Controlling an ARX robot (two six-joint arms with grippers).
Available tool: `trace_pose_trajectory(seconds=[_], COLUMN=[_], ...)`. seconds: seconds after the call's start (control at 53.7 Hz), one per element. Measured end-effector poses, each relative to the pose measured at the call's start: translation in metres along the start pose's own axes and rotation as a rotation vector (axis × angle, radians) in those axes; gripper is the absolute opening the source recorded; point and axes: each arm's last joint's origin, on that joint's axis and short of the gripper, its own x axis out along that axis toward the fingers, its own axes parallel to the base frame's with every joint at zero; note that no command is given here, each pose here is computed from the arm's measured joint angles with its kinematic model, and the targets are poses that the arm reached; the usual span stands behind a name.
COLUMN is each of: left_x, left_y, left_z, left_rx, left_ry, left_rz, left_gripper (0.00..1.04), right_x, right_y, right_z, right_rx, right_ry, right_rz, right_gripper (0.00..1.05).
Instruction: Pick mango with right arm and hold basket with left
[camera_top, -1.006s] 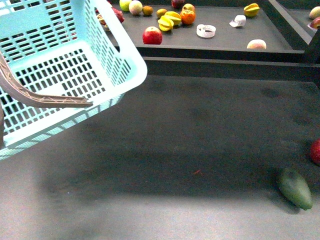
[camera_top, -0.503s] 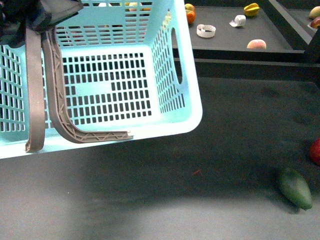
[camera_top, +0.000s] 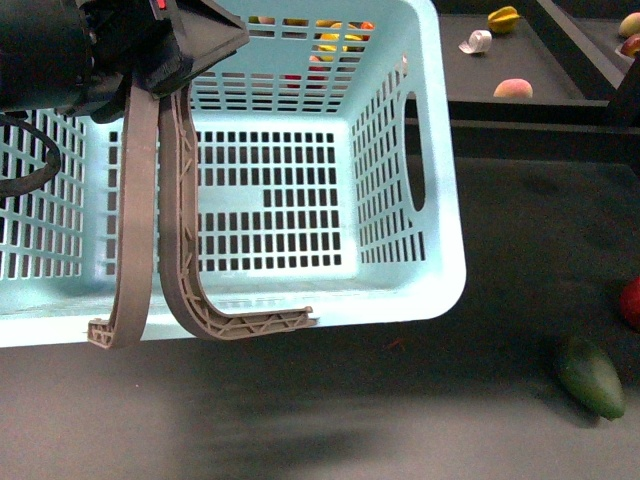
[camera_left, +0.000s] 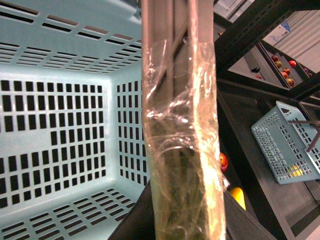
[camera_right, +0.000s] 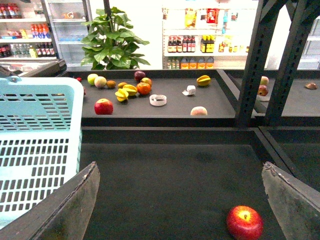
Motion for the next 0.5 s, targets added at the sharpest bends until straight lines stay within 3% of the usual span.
trace_pose_trajectory(seconds=[0.503], left_x=[0.003], left_y=[0.0003], left_z=[-0.0011], left_rx=[-0.003], left_ry=[-0.021], left_rz=[0.019], left_gripper=[0.11], right_x=[0.0], right_y=[0.0], right_z=[0.0], right_rx=[0.0], right_ry=[0.0], right_rz=[0.0], right_gripper=[0.97])
